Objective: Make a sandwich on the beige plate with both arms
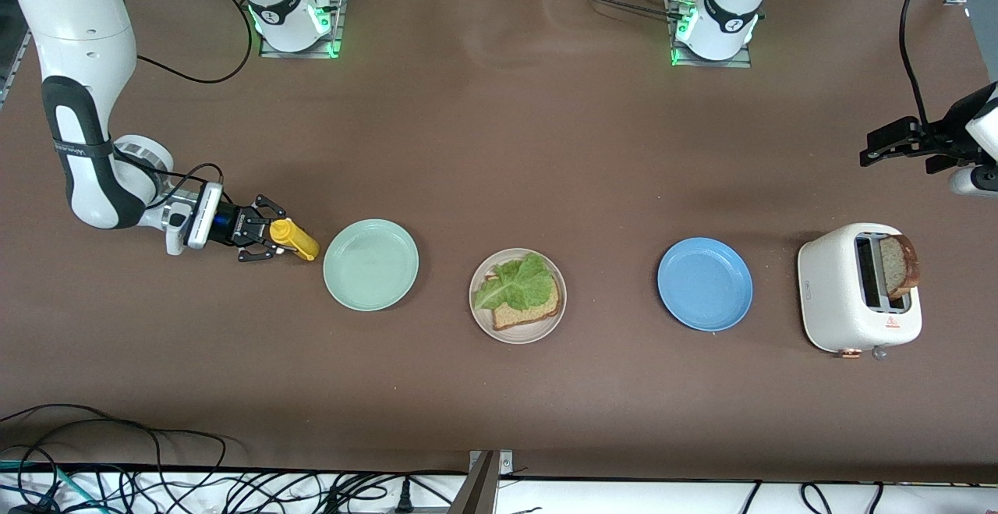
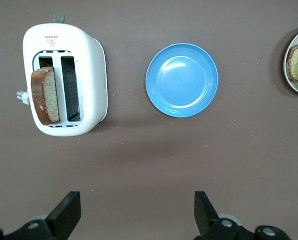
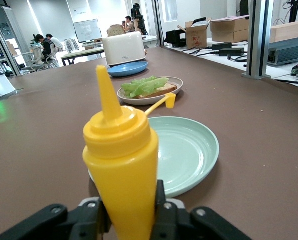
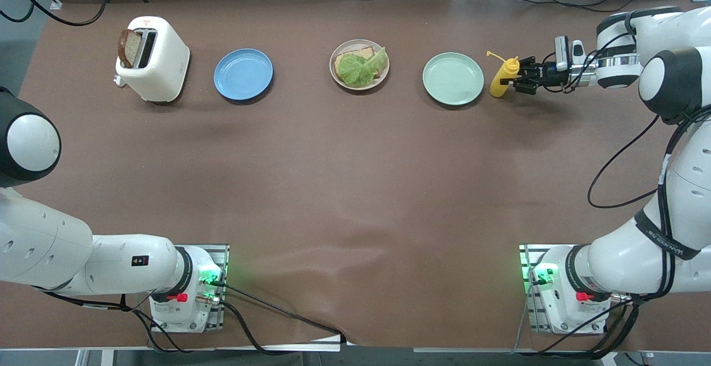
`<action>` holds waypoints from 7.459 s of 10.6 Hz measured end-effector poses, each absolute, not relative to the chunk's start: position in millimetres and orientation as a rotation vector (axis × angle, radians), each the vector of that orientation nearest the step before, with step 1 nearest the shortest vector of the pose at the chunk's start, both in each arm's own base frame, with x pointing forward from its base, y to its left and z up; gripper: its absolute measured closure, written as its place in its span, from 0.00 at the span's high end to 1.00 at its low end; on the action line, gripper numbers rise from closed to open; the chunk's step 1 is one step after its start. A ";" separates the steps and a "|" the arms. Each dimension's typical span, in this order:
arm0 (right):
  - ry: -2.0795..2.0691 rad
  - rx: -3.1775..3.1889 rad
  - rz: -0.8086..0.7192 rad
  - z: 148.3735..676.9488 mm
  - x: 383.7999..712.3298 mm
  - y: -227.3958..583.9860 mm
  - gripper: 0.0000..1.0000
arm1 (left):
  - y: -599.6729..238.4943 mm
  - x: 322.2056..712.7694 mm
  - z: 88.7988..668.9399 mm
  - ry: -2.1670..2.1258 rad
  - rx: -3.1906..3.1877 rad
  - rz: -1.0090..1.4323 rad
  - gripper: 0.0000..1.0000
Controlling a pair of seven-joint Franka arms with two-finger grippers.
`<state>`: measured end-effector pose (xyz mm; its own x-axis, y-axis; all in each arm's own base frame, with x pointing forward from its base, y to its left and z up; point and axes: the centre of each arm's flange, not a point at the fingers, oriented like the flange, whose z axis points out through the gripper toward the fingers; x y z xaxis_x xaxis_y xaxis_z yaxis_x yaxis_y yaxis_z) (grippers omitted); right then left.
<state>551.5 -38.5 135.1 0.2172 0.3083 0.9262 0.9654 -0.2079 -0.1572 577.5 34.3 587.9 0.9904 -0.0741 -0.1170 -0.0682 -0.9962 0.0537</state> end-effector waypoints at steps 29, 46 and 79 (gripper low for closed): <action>-1.910 -2.641 0.090 313.8 623.6 343.7 0.06 | 139.3 605.0 535.4 0.135 3.115 -0.152 1.00; -2.917 -2.685 0.310 316.1 563.8 494.4 0.06 | 186.1 666.1 363.9 0.191 3.135 -0.157 0.90; -1.565 -1.308 -0.799 147.0 627.1 -50.1 0.06 | 108.1 696.6 473.2 0.236 2.752 -0.144 0.09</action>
